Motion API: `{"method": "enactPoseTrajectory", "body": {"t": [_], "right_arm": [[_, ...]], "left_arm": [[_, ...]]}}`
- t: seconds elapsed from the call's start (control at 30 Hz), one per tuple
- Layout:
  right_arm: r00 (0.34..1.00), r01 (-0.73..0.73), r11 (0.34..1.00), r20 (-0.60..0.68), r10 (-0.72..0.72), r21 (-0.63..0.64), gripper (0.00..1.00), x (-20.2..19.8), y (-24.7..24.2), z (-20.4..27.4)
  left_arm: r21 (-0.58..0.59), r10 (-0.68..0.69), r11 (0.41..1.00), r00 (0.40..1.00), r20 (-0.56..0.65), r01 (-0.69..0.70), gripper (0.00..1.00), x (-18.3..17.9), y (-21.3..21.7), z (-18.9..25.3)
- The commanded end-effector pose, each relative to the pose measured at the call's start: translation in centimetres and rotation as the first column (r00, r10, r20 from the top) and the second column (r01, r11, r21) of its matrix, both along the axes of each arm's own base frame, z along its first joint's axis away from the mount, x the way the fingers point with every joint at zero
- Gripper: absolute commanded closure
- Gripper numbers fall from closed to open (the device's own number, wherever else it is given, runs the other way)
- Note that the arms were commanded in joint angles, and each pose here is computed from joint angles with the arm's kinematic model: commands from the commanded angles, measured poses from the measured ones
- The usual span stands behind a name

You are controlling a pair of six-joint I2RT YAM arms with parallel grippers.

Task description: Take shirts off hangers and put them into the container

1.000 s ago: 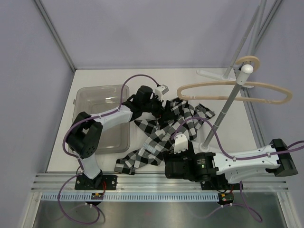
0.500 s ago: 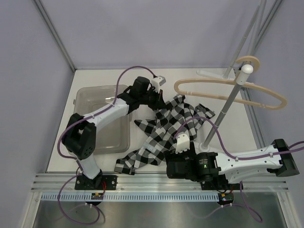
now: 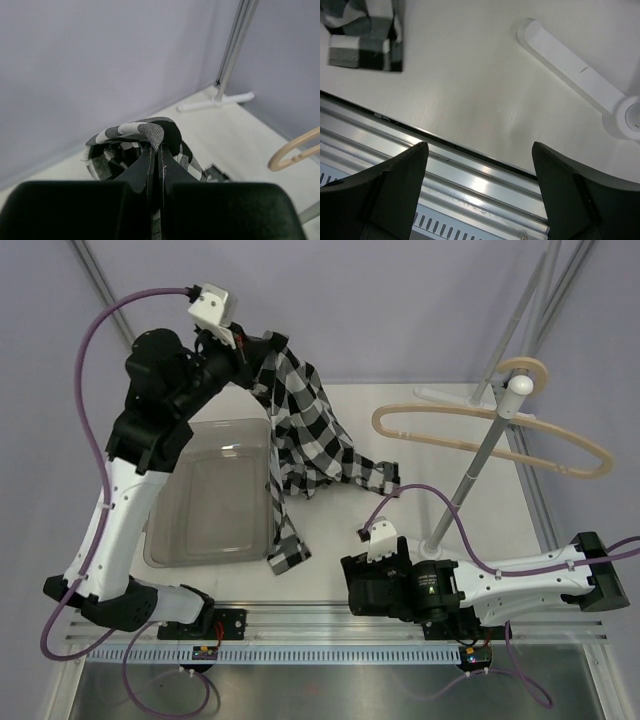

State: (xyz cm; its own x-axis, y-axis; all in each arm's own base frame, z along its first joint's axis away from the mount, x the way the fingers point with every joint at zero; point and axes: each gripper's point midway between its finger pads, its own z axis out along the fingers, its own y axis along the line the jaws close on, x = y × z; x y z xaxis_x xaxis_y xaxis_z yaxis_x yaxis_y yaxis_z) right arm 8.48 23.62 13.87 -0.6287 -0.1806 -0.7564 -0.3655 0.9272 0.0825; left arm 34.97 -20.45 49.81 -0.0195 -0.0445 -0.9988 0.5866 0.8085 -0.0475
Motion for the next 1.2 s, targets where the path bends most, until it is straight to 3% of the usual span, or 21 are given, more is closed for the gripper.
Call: {"method": "enactPoseTrajectory", "body": {"t": [0.0, 0.17, 0.23, 0.27, 0.33, 0.43, 0.63, 0.67, 0.9, 1.17], "right_arm": [[0.998, 0.005, 0.998, 0.067, -0.009, 0.059, 0.04, 0.8, 1.5, 2.7], [0.998, -0.019, 0.998, 0.066, 0.014, 0.068, 0.03, 0.6, 2.0, 3.3], [0.998, -0.025, 0.997, 0.056, 0.021, 0.068, 0.03, 0.4, 2.2, 3.1], [0.998, -0.022, 0.997, 0.052, 0.019, 0.071, 0.03, 0.4, 2.2, 3.0], [0.999, -0.030, 0.997, 0.037, 0.028, 0.068, 0.03, 0.1, 2.3, 2.7], [0.999, -0.044, 0.997, 0.024, 0.042, 0.071, 0.03, -0.3, 2.7, 2.6], [0.997, -0.075, 0.995, 0.020, 0.074, 0.062, 0.02, -0.6, 3.7, 2.6], [0.997, -0.077, 0.995, 0.019, 0.076, 0.065, 0.02, -0.6, 3.9, 2.7], [0.995, -0.095, 0.988, -0.007, 0.096, 0.124, 0.03, -1.3, 4.6, 3.3], [0.997, -0.076, 0.995, -0.008, 0.077, 0.065, 0.02, -1.4, 4.0, 2.2]], "left_arm": [[0.014, 0.016, 1.000, 0.993, 0.117, -0.018, 1.00, -2.1, 1.4, 4.5], [-0.033, 0.106, 0.994, 0.943, 0.316, -0.101, 1.00, -4.7, 4.5, 9.5], [-0.087, 0.132, 0.991, 0.869, 0.478, -0.103, 1.00, -7.7, 6.0, 13.2], [-0.074, 0.138, 0.990, 0.855, 0.500, -0.116, 1.00, -7.4, 6.1, 12.5], [-0.142, 0.196, 0.980, 0.784, 0.588, -0.139, 1.00, -9.3, 7.6, 15.2], [-0.177, 0.262, 0.965, 0.719, 0.644, -0.194, 1.00, -9.5, 8.9, 17.3], [-0.165, 0.305, 0.946, 0.587, 0.750, -0.280, 1.00, -10.0, 10.1, 22.2], [-0.132, 0.299, 0.940, 0.570, 0.765, -0.315, 1.00, -8.8, 9.8, 22.3], [-0.180, 0.396, 0.851, 0.379, 0.836, -0.494, 1.00, -7.0, 12.1, 26.0], [-0.258, 0.446, 0.804, 0.255, 0.858, -0.535, 1.00, -7.0, 14.1, 28.1]]}}
